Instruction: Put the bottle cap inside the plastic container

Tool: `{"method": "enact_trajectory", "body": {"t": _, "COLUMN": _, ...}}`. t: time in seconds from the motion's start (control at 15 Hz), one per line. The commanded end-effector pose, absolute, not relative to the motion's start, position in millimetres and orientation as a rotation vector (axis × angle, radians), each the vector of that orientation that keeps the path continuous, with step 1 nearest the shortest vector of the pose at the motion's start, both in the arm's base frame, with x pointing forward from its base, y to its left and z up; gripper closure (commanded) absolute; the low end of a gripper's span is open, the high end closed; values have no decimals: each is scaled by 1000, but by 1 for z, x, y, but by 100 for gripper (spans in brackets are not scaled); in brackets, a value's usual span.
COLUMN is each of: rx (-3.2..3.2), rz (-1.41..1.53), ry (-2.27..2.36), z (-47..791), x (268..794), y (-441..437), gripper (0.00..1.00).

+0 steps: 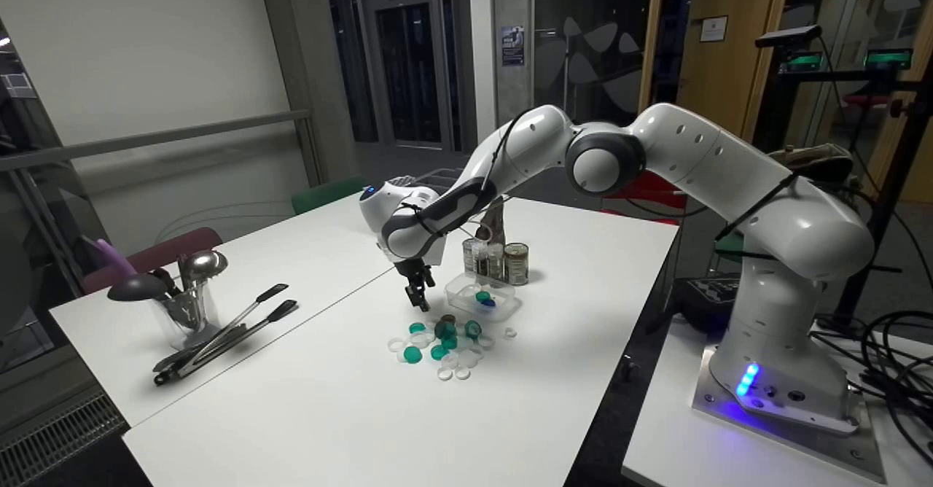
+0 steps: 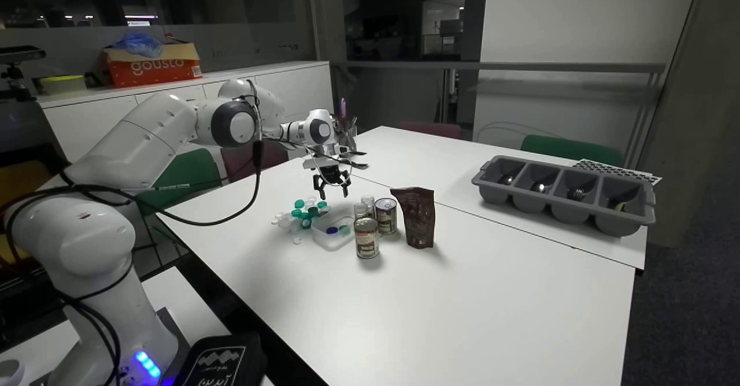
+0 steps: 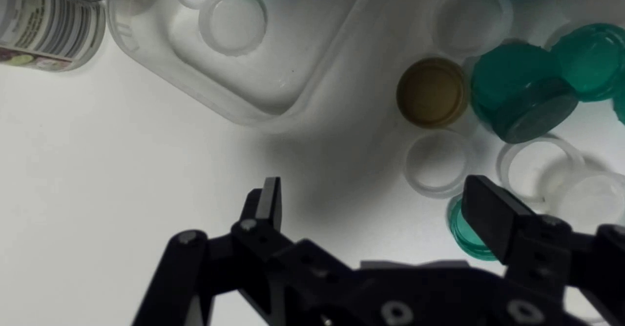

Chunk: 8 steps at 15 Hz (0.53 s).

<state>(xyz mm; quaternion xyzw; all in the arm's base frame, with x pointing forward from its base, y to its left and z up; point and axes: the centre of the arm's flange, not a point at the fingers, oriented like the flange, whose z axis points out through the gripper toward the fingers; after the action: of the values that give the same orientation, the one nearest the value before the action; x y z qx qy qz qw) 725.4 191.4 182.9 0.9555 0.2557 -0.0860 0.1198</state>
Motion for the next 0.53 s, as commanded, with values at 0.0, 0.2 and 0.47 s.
{"method": "enact_trajectory", "body": {"t": 0.0, "rx": 2773, "rz": -264, "ry": 816, "z": 188, "x": 743, "y": 193, "gripper": 0}}
{"method": "enact_trajectory", "body": {"t": 0.2, "rx": 2767, "rz": -251, "ry": 839, "z": 186, "x": 744, "y": 190, "gripper": 0}}
{"method": "enact_trajectory", "body": {"t": 0.47, "rx": 2773, "rz": -253, "ry": 845, "z": 183, "x": 740, "y": 187, "gripper": 0}}
